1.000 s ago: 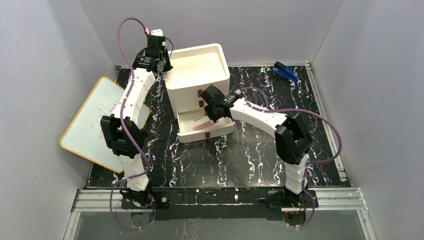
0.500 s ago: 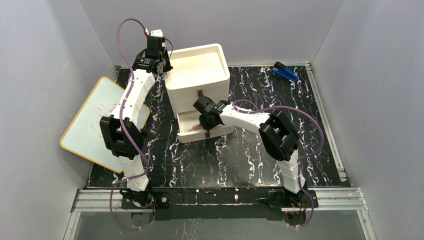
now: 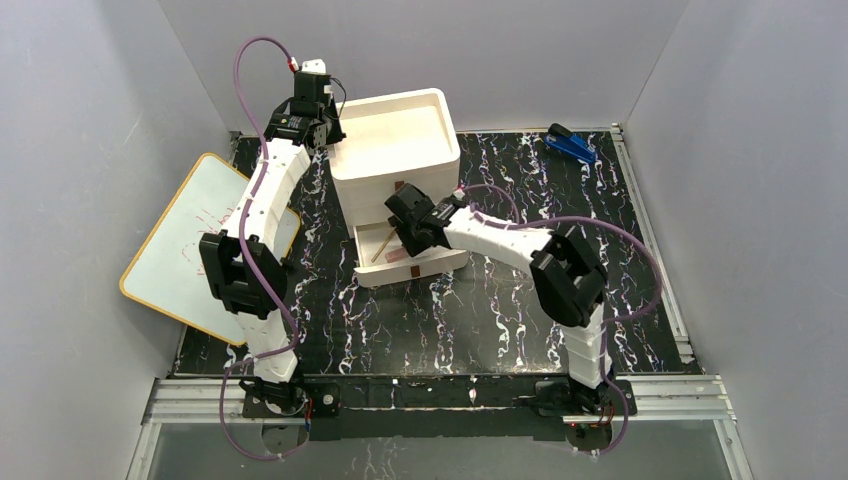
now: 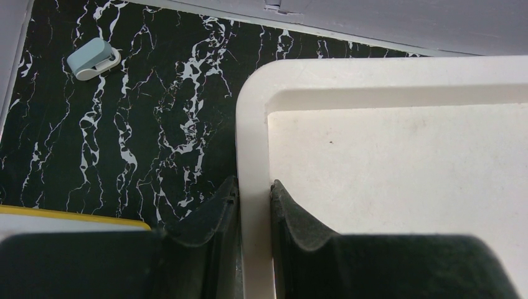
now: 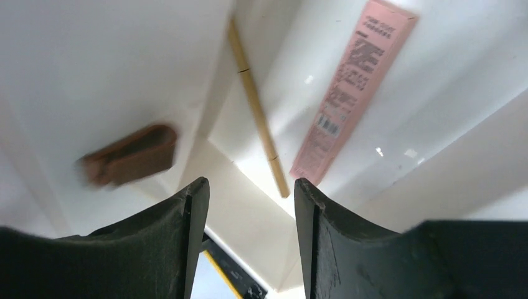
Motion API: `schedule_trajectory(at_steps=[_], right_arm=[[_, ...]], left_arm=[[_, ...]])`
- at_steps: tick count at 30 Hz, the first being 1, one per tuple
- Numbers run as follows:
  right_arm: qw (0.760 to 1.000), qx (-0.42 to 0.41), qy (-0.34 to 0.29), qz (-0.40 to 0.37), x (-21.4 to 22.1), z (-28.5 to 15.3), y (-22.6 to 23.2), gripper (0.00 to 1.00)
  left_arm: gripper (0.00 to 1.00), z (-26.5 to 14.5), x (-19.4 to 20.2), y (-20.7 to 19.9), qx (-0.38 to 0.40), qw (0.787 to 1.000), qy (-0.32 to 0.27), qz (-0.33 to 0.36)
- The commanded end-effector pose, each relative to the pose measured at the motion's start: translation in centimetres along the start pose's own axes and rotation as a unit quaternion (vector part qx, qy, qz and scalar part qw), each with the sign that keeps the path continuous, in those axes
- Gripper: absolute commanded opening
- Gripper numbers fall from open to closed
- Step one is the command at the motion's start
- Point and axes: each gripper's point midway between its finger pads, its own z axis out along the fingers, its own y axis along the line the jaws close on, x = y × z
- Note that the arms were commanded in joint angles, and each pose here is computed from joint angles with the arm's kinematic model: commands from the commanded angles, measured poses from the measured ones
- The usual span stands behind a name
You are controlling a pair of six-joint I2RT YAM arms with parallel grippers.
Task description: Organize the makeup
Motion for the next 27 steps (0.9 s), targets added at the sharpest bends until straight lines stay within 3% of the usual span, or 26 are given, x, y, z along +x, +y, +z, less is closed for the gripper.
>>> schedule_trajectory(at_steps=[1, 5, 11, 14, 18, 21, 23, 27], right_arm=[[0.994, -0.1, -0.041, -0.023, -2.5, -8.4, 5.5, 0.6], [0.988, -0.14, -0.029, -0.057, -3.0, -12.7, 5.9, 0.6], [0.975, -0.142, -0.015, -0.171, -3.0, -15.2, 1.7, 0.56], [0.941, -0.128, -0.06, -0.306, -2.8, -14.6, -0.8, 0.51], [0.871, -0.043, -0.13, -0.472, -2.4, -11.7, -6.2, 0.51], [0.834, -0.016, -0.177, -0.523, -2.4, -9.9, -8.6, 0.54], [0.817, -0.033, -0.174, -0.548, -1.7, -8.4, -10.3, 0.63], [0.798, -0.15, -0.14, -0.567, 1.3, -7.2, -10.4, 0.72]], left_arm=[[0.0, -0.7, 11.3, 1.6, -0.018, 0.976, 0.211, 0.058], [0.0, -0.3, 11.3, 1.6, -0.021, 0.975, 0.214, 0.06], [0.0, 0.4, 11.0, 1.5, -0.027, 0.974, 0.217, 0.063], [0.0, 0.7, 10.9, 1.4, -0.026, 0.974, 0.216, 0.06], [0.0, 1.0, 11.3, 1.1, -0.022, 0.973, 0.221, 0.059], [0.0, 1.0, 11.2, 1.1, -0.022, 0.973, 0.221, 0.059], [0.0, 0.9, 11.0, 1.1, -0.021, 0.974, 0.219, 0.059], [0.0, 0.3, 10.6, 1.3, -0.023, 0.974, 0.215, 0.063]])
